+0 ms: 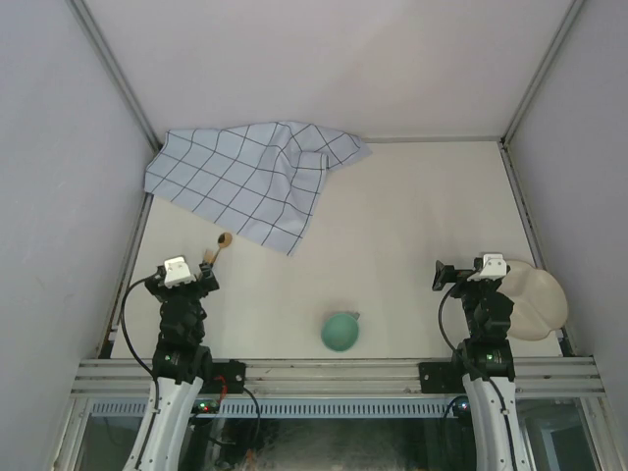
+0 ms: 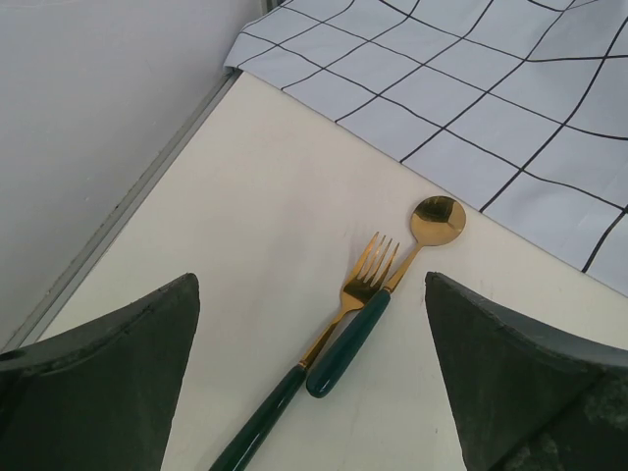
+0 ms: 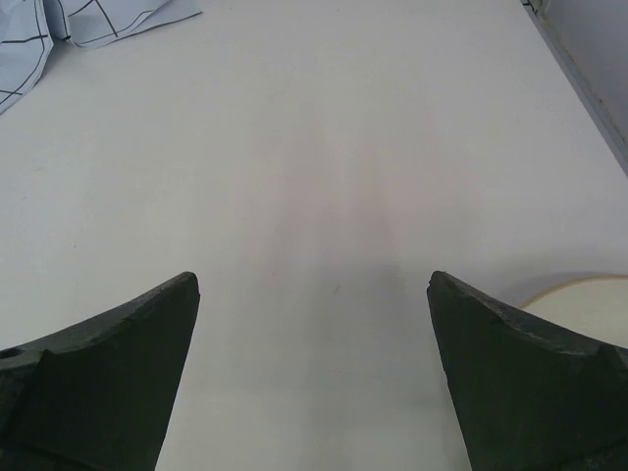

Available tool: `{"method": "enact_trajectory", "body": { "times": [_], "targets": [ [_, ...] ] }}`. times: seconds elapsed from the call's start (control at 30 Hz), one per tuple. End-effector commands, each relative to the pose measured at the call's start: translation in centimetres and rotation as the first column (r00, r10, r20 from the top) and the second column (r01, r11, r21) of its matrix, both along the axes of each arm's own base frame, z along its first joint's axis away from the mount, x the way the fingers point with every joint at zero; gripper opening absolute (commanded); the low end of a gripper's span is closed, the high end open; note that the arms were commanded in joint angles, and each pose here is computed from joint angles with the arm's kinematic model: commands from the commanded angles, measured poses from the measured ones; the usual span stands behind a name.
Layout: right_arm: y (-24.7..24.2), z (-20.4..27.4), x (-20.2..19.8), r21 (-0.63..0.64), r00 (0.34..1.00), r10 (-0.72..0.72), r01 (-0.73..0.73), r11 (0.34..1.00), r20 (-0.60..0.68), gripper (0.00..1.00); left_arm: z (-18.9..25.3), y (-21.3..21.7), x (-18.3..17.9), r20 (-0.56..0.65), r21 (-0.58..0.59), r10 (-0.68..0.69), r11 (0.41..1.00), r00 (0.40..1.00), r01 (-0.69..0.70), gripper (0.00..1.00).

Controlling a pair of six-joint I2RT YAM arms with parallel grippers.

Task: Set the dinner table for one person
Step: Pick up the napkin from the corner of the board.

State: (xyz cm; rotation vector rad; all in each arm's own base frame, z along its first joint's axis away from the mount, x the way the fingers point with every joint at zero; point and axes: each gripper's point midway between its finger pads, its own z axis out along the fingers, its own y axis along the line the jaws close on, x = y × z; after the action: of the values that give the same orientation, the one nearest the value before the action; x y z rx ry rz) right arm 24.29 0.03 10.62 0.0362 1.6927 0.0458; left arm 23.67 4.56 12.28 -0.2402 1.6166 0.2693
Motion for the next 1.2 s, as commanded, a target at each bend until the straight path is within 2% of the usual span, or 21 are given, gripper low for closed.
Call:
{"method": "enact_trajectory", "body": {
  "times": [0.0, 0.5, 0.63, 0.73, 0.8, 0.87, 0.93, 1.0, 1.07, 1.17],
  "targets": [
    [0.0, -2.0, -0.1, 0.003, 0.999, 0.000, 0.000, 1.000, -0.041, 1.00, -1.3, -0.2, 0.4, 0.070, -0.026, -0.011, 1.000, 0.997, 0.013, 1.00],
    [0.0, -2.0, -0.1, 0.003, 0.999, 0.000, 0.000, 1.000, -0.041, 1.00, -1.2, -0.2, 0.5, 0.071, -0.027, -0.030, 0.999, 0.997, 0.032, 1.00],
    [-0.2, -0.6, -0.2, 0.003, 0.999, -0.012, 0.012, 1.000, -0.035, 1.00, 1.5, -0.9, 0.1, 0.063, -0.012, -0.081, 0.997, 0.995, 0.081, 1.00],
    [-2.0, 5.7, -0.9, 0.000, 0.994, -0.108, 0.108, 0.994, 0.010, 1.00, 7.6, -2.6, -0.2, 0.047, 0.045, -0.200, 0.979, 0.979, 0.198, 1.00],
    [-2.9, 13.3, -1.2, -0.063, 0.983, -0.137, 0.145, 0.987, 0.123, 1.00, 15.0, -2.2, -1.1, 0.120, 0.024, -0.169, 0.986, 0.978, 0.168, 1.00],
    [-3.8, 18.5, -1.5, -0.059, 0.972, -0.189, 0.198, 0.978, 0.139, 1.00, 20.1, -1.5, -1.6, 0.134, -0.028, -0.116, 0.992, 0.984, 0.120, 1.00],
    [-4.1, 23.5, -2.0, -0.098, 0.977, -0.191, 0.200, 0.975, 0.095, 1.00, 23.6, -0.6, -1.5, 0.096, -0.051, -0.057, 0.997, 0.994, 0.062, 1.00],
    [-2.7, 27.0, -1.7, -0.133, 0.994, -0.101, 0.106, 0.986, 0.040, 1.00, 25.5, 0.7, -1.2, 0.025, -0.022, 0.015, 1.000, 1.000, -0.015, 1.00],
    [0.4, 28.8, -0.9, -0.159, 0.995, 0.096, -0.096, 0.983, -0.011, 1.00, 26.0, 2.4, -0.7, 0.002, -0.050, 0.138, 0.989, 0.990, -0.137, 1.00],
    [5.5, 29.5, -1.1, -0.159, 0.915, 0.404, -0.402, 0.902, -0.021, 1.00, 23.4, 2.4, 1.4, -0.020, 0.011, 0.129, 0.992, 0.992, -0.128, 1.00]
  ]
}}
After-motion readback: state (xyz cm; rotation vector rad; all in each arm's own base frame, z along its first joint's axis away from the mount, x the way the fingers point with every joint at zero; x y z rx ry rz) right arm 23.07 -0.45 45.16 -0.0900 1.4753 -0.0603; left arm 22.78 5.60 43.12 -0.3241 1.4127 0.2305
